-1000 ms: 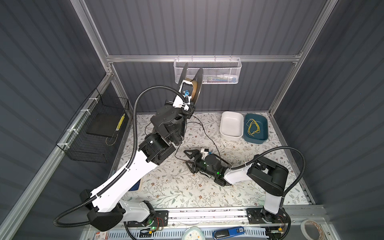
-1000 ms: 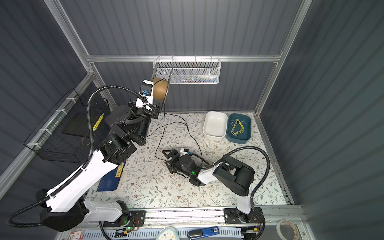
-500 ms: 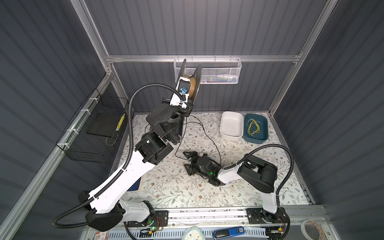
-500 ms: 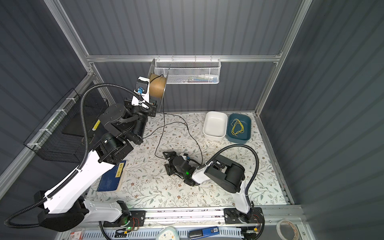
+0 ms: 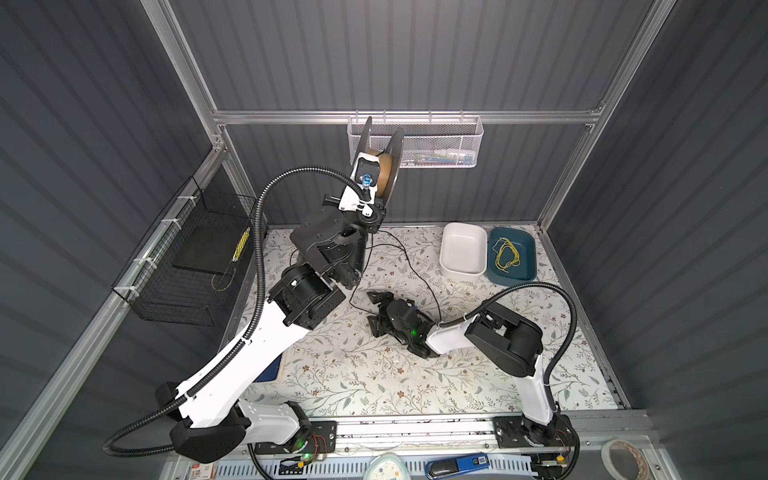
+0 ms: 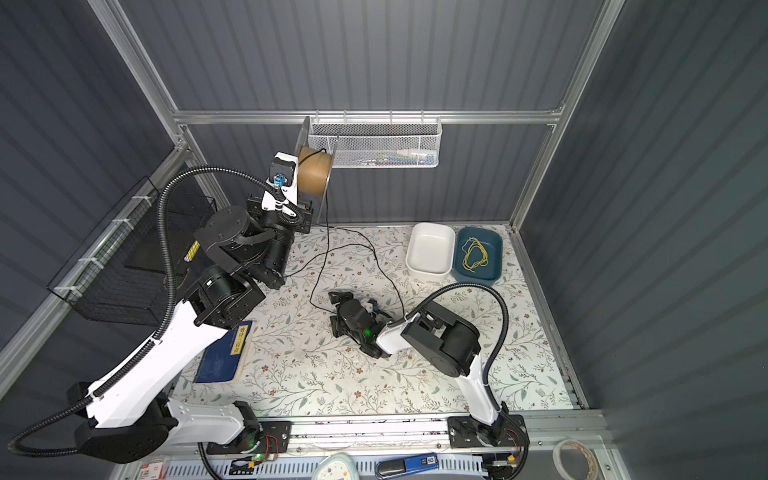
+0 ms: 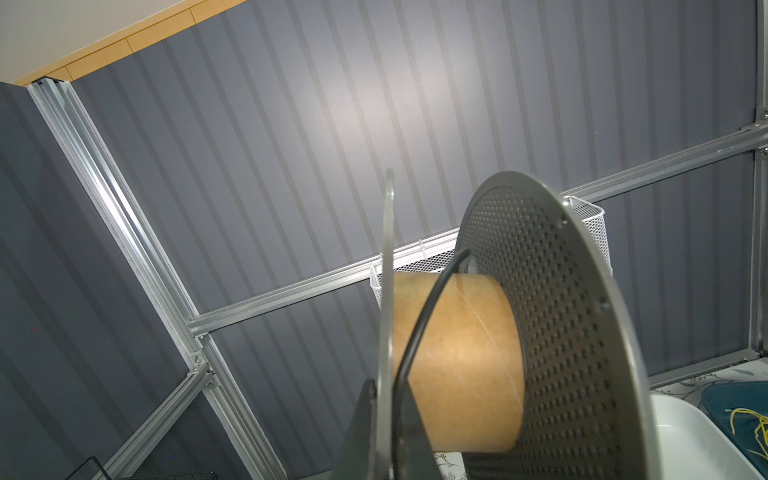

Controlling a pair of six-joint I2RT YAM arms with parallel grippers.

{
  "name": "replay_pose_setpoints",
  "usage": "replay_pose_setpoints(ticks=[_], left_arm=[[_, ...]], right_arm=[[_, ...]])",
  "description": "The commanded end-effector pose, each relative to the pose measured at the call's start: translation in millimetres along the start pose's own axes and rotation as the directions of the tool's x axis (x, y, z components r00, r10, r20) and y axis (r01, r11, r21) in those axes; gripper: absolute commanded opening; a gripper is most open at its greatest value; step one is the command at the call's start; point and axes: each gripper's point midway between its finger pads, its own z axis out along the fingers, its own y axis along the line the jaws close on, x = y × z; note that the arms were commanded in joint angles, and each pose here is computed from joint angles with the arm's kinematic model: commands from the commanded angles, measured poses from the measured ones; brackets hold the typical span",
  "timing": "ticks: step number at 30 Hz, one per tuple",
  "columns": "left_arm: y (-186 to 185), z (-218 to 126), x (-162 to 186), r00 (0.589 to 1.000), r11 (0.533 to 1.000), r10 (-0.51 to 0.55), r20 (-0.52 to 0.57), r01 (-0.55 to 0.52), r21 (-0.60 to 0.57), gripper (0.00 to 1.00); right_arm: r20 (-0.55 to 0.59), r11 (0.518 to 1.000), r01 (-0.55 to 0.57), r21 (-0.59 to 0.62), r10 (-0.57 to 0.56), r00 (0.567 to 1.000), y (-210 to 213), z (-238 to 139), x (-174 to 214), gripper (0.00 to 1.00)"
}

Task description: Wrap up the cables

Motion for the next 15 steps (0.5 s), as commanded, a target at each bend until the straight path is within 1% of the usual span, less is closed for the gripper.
replay_pose_setpoints(ticks=[1,4,6,8,11,12,13,15], left_arm=[[38,-17,-40,0.986,0.992,-0.117,0.119,0.123,-0.040,0.00],[41,-20,-40,0.984,0.990,-0.129,0.120,0.135,-0.039,0.00],[43,-22,-39,0.983,0.989,-0.138,0.120,0.143,-0.038,0.00],[44,-23,-38,0.984,0.989,-0.137,0.116,0.142,-0.039,0.00],[46,-25,-36,0.984,0.989,-0.141,0.114,0.146,-0.038,0.00],[46,-26,-36,0.983,0.988,-0.142,0.114,0.147,-0.038,0.00],[47,-27,-35,0.983,0.988,-0.141,0.113,0.147,-0.041,0.00],[48,-28,-34,0.984,0.989,-0.137,0.111,0.143,-0.044,0.00]], right_arm=[[0.042,0.999,-0.012,0.041,0.010,0.999,-17,5,-2,0.90],[0.055,0.998,-0.060,-0.005,0.060,0.997,-14,19,-13,0.86],[0.086,0.999,-0.032,-0.029,0.035,0.996,-4,24,-19,0.83],[0.103,0.998,-0.022,-0.055,0.027,0.994,7,28,-23,0.75],[0.135,0.995,-0.036,-0.090,0.048,0.990,15,35,-36,0.55],[0.138,0.994,-0.041,-0.100,0.055,0.989,16,37,-38,0.46],[0.143,0.993,-0.037,-0.109,0.052,0.988,19,38,-41,0.32],[0.148,0.993,-0.019,-0.116,0.037,0.988,23,36,-43,0.14]])
